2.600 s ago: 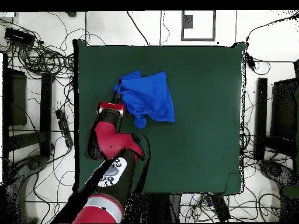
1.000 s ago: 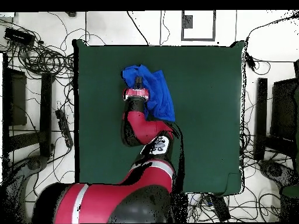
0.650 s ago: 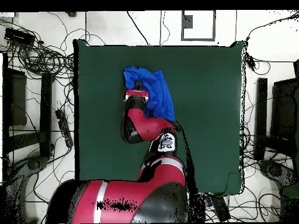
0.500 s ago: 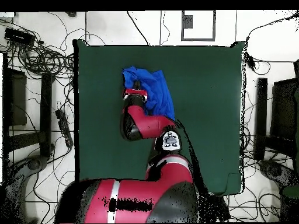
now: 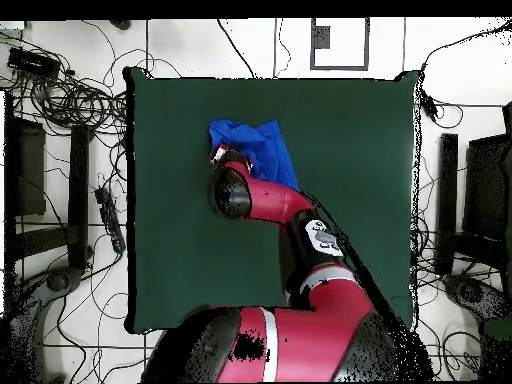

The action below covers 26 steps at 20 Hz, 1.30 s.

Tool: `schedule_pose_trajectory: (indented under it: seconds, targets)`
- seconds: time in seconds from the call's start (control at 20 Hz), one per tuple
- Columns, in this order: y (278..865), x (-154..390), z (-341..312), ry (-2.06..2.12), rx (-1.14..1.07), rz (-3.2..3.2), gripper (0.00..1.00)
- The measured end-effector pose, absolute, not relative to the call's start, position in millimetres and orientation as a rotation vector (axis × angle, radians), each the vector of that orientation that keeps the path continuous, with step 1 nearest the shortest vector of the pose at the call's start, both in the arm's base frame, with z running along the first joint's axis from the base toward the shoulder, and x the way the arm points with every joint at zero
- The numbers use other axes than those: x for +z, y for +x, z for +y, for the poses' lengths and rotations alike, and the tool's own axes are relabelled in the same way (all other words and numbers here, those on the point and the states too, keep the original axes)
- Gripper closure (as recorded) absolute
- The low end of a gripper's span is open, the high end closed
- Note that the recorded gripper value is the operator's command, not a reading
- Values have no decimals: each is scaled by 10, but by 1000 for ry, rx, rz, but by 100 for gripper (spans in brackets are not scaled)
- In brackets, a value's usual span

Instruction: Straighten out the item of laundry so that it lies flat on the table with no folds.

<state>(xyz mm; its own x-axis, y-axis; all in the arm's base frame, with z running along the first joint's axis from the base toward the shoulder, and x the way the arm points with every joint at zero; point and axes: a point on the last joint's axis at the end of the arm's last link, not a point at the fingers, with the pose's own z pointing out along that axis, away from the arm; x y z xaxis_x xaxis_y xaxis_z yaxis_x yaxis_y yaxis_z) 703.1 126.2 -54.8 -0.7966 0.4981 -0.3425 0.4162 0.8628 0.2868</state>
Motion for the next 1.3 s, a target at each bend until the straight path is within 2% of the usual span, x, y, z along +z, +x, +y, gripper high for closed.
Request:
schedule_pose_trajectory:
  seconds: [0.05,0.1,0.3,0.9,1.05,1.3]
  targets:
    - [7032,-528,1272,716,286,2656,100]
    - [6974,-469,1369,842,329,2788,0]
    - [6912,-403,1498,904,367,2894,0]
    - [5920,-568,2242,1005,457,3447,0]
    - [5892,-552,2277,984,400,3409,0]
    - [5693,-465,2626,869,11,3227,0]
